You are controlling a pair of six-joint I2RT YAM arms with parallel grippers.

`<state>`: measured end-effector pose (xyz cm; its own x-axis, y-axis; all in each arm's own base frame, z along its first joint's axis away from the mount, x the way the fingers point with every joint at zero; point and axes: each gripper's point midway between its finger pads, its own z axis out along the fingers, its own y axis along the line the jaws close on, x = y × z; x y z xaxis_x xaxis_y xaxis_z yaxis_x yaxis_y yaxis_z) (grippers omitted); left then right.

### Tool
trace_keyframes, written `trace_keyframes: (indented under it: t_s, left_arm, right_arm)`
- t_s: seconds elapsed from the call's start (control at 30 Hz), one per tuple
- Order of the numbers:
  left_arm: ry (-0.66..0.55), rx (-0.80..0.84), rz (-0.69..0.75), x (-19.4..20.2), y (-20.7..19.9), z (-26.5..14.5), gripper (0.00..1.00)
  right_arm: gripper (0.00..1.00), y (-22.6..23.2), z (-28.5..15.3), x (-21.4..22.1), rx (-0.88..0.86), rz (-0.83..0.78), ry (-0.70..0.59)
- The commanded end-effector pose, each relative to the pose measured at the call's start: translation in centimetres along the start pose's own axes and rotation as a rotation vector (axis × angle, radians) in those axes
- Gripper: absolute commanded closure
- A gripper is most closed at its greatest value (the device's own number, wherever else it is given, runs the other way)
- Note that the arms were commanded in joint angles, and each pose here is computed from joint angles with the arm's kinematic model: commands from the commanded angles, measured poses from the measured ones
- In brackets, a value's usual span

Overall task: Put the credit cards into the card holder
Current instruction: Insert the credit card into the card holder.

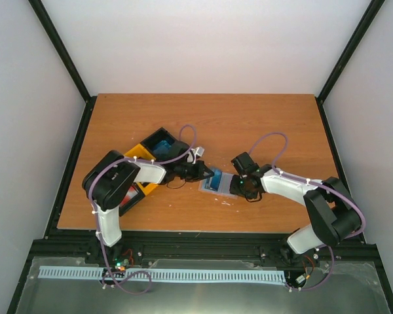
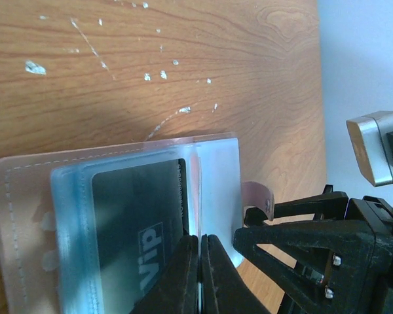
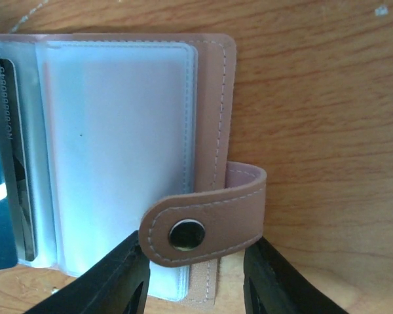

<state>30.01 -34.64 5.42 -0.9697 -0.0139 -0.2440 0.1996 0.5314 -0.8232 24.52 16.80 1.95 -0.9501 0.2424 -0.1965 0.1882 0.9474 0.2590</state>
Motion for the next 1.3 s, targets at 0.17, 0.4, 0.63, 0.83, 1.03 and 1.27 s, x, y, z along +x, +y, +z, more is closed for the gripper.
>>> trace_keyframes:
  t_s: [0.17,0.4,0.63,0.83,1.03,1.27]
  left_arm:
    - [-0.011,0.039,0.028,0.0,-1.4,2.1,0.99]
    - [-0.033,0.018,-0.009,-0.4,-0.5,2.7,0.99]
    - [-0.028,0.020,-0.095,-0.1,-0.1,3.1,0.99]
    - [-0.026,0.000,-0.150,1.0,0.7,3.2,0.99]
    - [-0.007,0.009,-0.148,1.8,0.7,3.5,0.99]
    - [0.024,0.026,-0.111,2.8,0.4,4.6,0.99]
  right_arm:
    - [0.58,-1.3,0.2,0.8,0.025,-0.007,0.018]
    - [0.59,-1.5,0.7,1.3,0.030,0.006,0.049]
    - [0.62,-1.6,1.1,1.8,0.036,0.014,0.075]
    - [0.64,-1.6,1.4,2.1,0.034,0.021,0.089]
    - [0.65,-1.6,1.6,2.2,0.031,0.023,0.095]
    - [0.65,-1.5,1.7,2.2,0.028,0.022,0.097]
